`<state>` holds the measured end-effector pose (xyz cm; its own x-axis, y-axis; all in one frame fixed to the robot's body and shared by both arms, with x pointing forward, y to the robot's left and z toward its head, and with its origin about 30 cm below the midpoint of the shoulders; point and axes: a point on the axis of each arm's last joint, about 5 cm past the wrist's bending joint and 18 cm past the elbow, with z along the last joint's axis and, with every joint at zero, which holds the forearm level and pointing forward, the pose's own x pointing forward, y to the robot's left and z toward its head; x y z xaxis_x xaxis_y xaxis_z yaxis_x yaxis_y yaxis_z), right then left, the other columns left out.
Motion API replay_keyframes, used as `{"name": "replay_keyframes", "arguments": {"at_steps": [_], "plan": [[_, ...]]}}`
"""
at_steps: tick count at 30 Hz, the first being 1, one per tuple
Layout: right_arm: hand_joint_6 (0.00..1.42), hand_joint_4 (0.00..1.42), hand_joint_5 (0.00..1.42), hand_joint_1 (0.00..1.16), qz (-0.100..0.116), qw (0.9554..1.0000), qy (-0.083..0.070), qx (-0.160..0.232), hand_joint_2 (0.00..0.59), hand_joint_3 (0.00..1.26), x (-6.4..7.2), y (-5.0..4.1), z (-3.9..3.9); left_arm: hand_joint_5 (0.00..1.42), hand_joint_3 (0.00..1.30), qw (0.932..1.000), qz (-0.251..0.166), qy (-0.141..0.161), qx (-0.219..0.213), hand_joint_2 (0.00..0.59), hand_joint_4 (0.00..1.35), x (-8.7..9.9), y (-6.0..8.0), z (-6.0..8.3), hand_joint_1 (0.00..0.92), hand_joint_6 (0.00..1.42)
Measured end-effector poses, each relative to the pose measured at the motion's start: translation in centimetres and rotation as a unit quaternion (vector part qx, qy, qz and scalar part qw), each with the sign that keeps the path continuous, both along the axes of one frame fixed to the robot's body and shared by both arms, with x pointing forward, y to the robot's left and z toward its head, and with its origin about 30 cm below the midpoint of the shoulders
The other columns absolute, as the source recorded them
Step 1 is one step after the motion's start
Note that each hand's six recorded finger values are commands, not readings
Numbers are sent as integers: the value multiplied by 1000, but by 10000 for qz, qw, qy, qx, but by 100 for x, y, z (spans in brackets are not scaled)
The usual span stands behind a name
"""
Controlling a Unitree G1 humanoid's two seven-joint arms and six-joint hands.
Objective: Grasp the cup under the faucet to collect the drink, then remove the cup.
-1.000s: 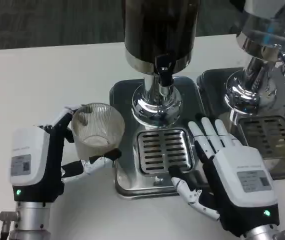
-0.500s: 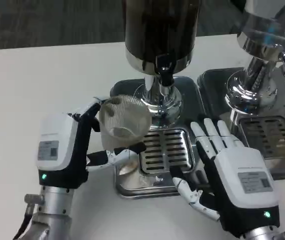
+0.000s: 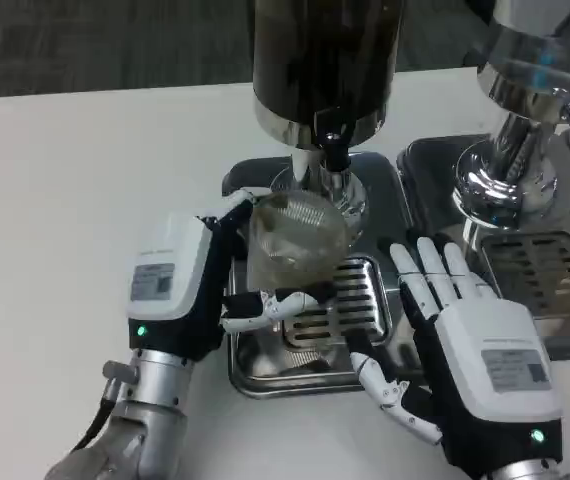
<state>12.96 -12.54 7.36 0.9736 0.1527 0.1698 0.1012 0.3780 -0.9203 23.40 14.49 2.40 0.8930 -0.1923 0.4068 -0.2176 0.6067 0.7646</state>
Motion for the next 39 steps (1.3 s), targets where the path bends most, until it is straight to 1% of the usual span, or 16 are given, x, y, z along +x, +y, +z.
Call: {"name": "replay_keyframes", "arguments": {"at_steps": [4,6,9,16,20,21,25,28,31,34,36,39], "plan": [[163,0,0,103,-5,10000,-40,34,400,74,3,15,16,846,533,9998,-66,163,80,45,672,36,-94,-3,582,1025],[164,0,0,103,-44,10000,-46,41,400,74,1,18,22,846,534,9997,-156,162,97,44,672,68,-179,16,584,1026],[166,0,0,103,-79,9999,-44,54,401,74,-7,20,27,846,536,9995,-234,188,140,42,672,92,-255,29,586,1026],[176,0,0,104,-116,9999,-24,28,401,74,-22,12,18,839,535,9992,-252,230,231,37,672,119,-266,41,584,1020],[178,0,0,104,-121,9999,-23,29,401,74,-22,10,17,827,520,9991,-210,259,248,25,649,120,-241,37,552,1001],[178,0,0,104,-127,9999,-18,33,401,74,-23,7,17,827,510,9991,-199,260,256,20,646,121,-231,37,536,994],[179,0,0,104,-149,9999,-4,58,401,74,-23,-2,16,834,497,9992,-150,285,239,23,636,111,-191,29,410,978],[179,0,0,104,-142,9999,-12,47,401,74,-18,-7,17,848,491,9991,-98,331,239,27,645,91,-150,11,269,955],[179,0,0,104,-135,9999,-30,49,401,74,-7,-8,22,831,469,9989,-53,414,230,49,645,57,-116,-18,207,926],[179,0,0,104,-129,9999,-40,59,401,74,0,-6,25,805,441,9983,-75,506,263,49,606,42,-95,-30,154,868],[176,0,0,104,-129,9999,-39,59,401,74,0,-6,25,775,416,9981,-112,545,272,37,578,43,-86,-27,95,823],[172,0,0,104,-133,9999,-29,79,401,74,2,-8,23,741,389,9978,-155,592,269,19,543,44,-83,-24,32,775]]}}
